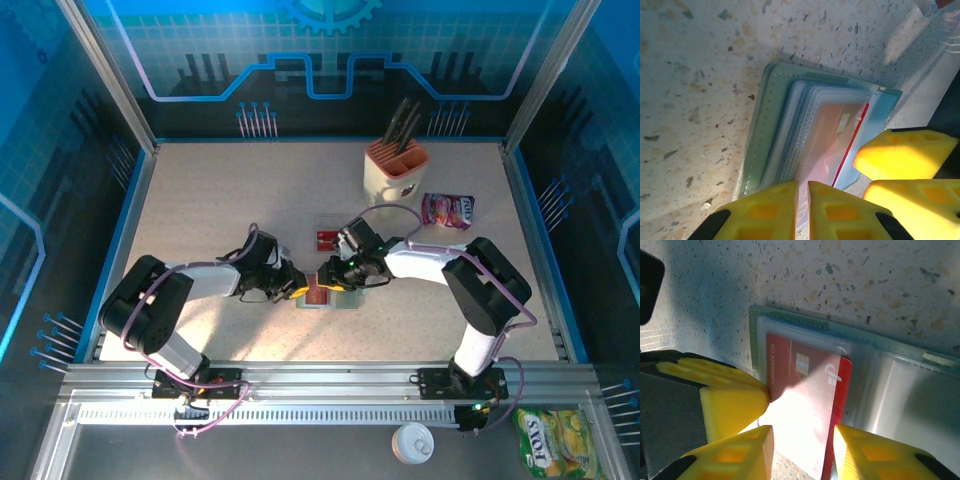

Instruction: Take the credit cards out of the card holder

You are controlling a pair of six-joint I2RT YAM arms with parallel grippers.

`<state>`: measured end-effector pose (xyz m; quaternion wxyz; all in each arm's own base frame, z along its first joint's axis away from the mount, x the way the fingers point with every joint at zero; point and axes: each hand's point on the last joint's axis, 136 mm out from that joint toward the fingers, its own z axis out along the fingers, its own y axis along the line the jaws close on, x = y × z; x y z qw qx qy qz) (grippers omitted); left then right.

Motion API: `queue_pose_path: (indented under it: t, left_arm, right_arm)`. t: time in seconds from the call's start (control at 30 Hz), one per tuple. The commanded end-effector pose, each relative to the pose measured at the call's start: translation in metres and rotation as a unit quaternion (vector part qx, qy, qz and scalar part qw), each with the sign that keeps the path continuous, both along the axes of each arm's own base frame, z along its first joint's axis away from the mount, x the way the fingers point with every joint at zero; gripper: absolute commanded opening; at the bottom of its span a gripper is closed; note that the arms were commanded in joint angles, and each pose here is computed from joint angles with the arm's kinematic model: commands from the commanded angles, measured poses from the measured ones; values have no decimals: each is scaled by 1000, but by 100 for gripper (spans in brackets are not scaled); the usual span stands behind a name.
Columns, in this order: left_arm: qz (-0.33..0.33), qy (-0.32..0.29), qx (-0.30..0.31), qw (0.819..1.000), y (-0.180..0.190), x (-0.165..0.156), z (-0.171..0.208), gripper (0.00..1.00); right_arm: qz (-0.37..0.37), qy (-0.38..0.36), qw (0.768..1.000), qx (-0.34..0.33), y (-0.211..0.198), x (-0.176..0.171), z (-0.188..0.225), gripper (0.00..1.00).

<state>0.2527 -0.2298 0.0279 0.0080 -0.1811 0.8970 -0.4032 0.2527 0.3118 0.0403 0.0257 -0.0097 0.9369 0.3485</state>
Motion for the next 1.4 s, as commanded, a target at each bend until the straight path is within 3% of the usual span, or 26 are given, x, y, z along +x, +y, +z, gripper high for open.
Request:
queue_pose_path:
  t: [0.0, 0.47, 0.77, 1.03, 1.37]
  left_arm:
    - [0, 25, 6, 1000, 5, -11, -12, 14]
    - [0, 32, 13, 999, 8, -15, -15, 14]
    - [0, 33, 16, 999, 9, -16, -14, 14]
    - [1, 31, 15, 999, 10, -16, -13, 14]
    - [2, 23, 13, 1000, 8, -12, -3, 14]
  right_arm:
    - [7, 0, 1000, 17, 13, 0, 3, 37]
    - [10, 18, 1000, 17, 14, -3, -12, 36]
    - [5, 16, 999, -39, -5, -7, -22, 35]
    - [13, 0, 997, -74, -15, -5, -20, 36]
    - [17, -14, 997, -70, -14, -4, -6, 36]
